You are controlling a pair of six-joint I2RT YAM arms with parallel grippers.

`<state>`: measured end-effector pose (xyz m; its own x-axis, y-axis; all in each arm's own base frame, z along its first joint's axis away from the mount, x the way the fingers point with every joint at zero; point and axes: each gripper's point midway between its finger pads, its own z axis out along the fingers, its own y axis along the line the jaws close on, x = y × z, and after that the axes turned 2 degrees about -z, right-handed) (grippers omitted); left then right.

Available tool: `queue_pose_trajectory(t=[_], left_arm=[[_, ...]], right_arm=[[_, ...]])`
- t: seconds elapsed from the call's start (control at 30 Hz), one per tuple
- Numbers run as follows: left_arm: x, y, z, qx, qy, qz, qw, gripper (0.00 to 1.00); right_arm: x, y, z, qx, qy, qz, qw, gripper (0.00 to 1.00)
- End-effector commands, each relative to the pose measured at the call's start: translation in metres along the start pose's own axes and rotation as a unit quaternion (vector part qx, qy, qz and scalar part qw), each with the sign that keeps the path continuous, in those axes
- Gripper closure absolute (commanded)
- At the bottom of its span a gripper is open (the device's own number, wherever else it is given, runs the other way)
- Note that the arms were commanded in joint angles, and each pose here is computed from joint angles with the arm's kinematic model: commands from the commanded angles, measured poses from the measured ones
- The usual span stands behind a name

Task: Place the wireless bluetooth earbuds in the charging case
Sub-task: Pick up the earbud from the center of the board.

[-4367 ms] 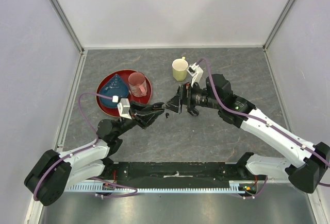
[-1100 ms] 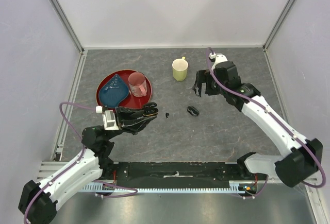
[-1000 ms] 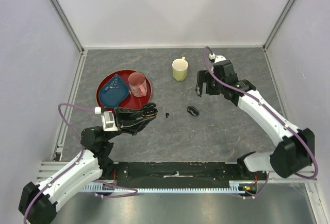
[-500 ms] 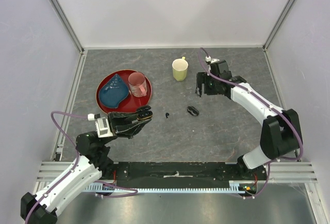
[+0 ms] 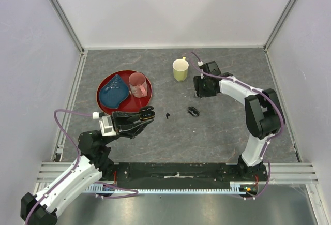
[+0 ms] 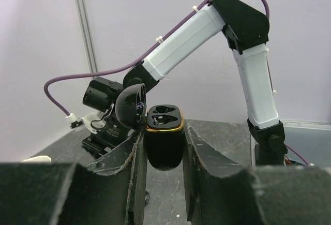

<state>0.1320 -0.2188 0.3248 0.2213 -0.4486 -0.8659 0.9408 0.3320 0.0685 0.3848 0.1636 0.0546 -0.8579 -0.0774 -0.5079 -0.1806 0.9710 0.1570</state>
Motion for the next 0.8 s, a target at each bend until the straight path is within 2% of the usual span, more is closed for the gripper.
queue_pose_trajectory(t=[0.0, 0.3, 0.77], left_arm=[[-0.01, 0.004, 0.003, -0.008, -0.011, 0.028, 1.0, 0.98], [-0.007, 0.005, 0.004, -0.007, -0.006, 0.026, 1.0, 0.98], [-0.004, 0.007, 0.003, -0.014, -0.005, 0.026, 1.0, 0.98]], right_arm=[[-0.033, -0.001, 0.005, 0.011, -0.039, -0.015, 0.999, 0.33], [-0.043, -0.008, 0.022, 0.032, -0.041, -0.031, 0.998, 0.41], [-0.025, -0.012, 0.045, 0.035, -0.009, -0.041, 0.999, 0.47]])
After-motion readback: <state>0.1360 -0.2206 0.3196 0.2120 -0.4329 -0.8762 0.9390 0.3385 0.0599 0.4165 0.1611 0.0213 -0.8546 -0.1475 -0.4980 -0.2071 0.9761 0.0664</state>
